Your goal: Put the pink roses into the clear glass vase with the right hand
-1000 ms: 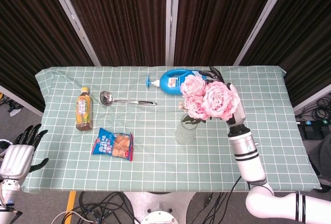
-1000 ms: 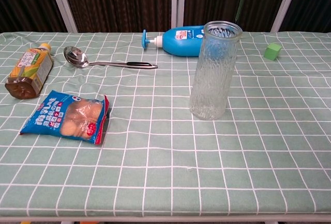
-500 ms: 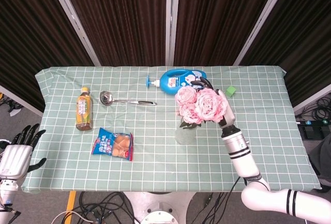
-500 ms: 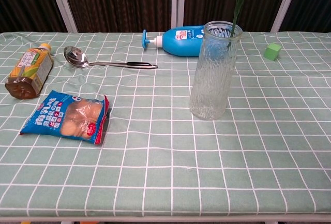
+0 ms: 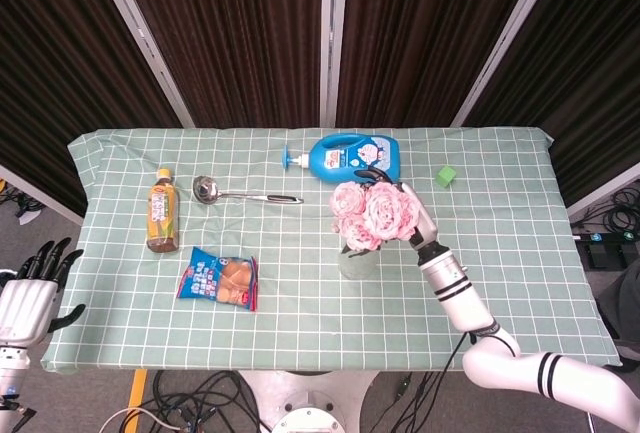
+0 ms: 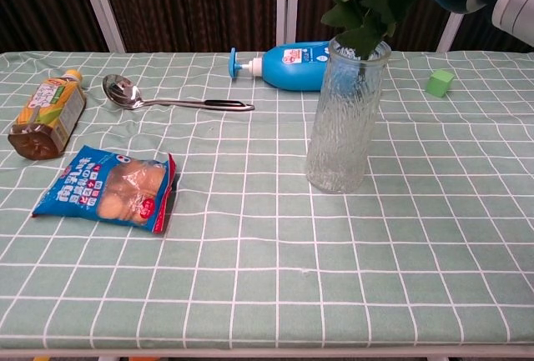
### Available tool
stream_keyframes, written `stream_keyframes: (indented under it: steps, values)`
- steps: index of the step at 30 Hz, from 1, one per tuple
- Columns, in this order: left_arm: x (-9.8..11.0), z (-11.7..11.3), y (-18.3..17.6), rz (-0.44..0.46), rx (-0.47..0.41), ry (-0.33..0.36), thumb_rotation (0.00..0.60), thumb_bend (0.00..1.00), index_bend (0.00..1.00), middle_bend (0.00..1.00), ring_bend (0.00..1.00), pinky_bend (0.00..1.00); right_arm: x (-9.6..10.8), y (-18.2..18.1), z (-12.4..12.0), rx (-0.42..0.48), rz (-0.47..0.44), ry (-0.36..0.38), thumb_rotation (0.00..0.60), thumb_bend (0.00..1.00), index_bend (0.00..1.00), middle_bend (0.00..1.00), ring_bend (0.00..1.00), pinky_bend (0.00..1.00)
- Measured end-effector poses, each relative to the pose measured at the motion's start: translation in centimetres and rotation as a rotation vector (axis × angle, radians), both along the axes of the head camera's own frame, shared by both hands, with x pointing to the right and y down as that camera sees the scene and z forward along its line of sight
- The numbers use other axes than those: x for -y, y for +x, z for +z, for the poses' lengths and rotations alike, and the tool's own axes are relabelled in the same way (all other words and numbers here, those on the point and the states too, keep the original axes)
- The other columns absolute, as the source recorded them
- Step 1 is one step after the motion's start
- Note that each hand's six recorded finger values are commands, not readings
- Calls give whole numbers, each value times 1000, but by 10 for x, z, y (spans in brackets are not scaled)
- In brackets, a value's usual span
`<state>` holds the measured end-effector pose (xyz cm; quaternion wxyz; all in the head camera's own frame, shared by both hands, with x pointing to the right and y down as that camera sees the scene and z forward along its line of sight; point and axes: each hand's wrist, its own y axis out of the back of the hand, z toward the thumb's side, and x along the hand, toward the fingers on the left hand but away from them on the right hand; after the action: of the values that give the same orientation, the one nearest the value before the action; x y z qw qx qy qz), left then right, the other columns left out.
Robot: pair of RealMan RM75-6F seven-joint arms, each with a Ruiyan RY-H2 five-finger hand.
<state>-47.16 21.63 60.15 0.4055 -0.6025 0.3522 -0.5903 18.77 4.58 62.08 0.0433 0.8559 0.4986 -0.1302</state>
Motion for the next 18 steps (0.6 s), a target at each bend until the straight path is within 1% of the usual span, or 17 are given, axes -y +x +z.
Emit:
stream_keyframes:
  steps: [6,9,12,14,16,18]
  values:
    - [-1,1,0,1,-1,-2,600,177,149,22,0,192,-5,-1,11,14,-15,-31,600,96,638,480,119,0]
    - [-2,1,-1,-3,-2,-3,600,176,149,22,0,191,-7,-2,12,15,-27,-28,600,50,602,454,98,0]
    - [-2,2,-1,-5,-5,-7,600,177,149,22,0,191,-8,0,11,-1,-42,-15,600,3,458,391,42,0]
    - [-3,2,-1,-5,-7,-9,600,176,149,22,0,192,-10,0,11,-9,-57,-14,600,0,269,270,5,0]
    - [-3,3,0,-5,-6,-10,600,176,149,22,0,192,-12,1,12,-6,-65,-23,600,0,154,195,0,0]
    - [-3,4,0,-4,-5,-12,600,177,149,22,0,192,-13,3,12,-1,-74,-33,600,0,77,148,0,0]
